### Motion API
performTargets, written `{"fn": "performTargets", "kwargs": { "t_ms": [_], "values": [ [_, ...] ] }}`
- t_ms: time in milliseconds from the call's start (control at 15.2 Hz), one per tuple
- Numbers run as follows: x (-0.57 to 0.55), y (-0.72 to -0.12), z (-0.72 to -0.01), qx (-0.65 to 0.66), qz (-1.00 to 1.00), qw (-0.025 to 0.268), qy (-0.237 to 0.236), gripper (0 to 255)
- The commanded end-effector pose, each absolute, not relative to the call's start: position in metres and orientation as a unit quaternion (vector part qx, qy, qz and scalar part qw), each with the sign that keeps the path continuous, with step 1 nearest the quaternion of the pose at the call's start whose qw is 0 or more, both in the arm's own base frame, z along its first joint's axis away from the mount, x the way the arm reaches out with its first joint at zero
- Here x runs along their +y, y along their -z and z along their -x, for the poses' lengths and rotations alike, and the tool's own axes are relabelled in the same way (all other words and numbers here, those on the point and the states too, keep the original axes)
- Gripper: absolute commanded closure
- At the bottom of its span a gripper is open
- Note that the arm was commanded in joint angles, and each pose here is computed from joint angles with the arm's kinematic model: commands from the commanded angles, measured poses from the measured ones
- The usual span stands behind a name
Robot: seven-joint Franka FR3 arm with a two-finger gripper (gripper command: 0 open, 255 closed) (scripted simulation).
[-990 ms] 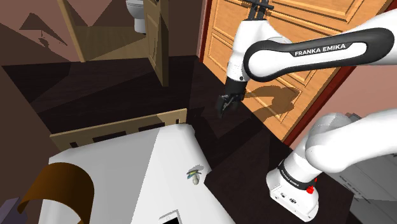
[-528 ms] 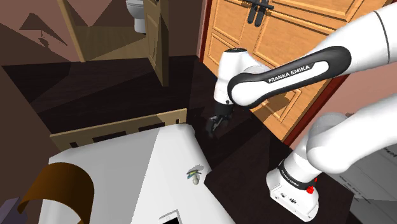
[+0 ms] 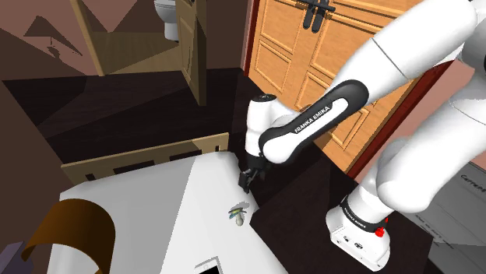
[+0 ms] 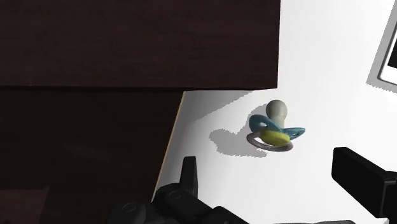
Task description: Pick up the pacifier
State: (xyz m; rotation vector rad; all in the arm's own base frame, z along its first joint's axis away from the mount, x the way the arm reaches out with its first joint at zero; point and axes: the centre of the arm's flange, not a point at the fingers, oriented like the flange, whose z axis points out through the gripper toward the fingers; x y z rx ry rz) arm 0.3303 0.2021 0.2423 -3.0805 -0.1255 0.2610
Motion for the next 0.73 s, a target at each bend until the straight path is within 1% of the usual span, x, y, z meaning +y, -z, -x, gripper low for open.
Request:
{"fn": "performTargets", "kwargs": {
  "t_ms": [0,462,660],
  "values": [
    [0.214,-0.218,-0.327,-0.045,0.994,0.025,-0.092,0],
    [0.257,-0.135,-0.317,-0.060,0.991,0.025,-0.118,0],
    [0.260,-0.119,-0.316,-0.062,0.991,0.025,-0.120,0]
  ]
}}
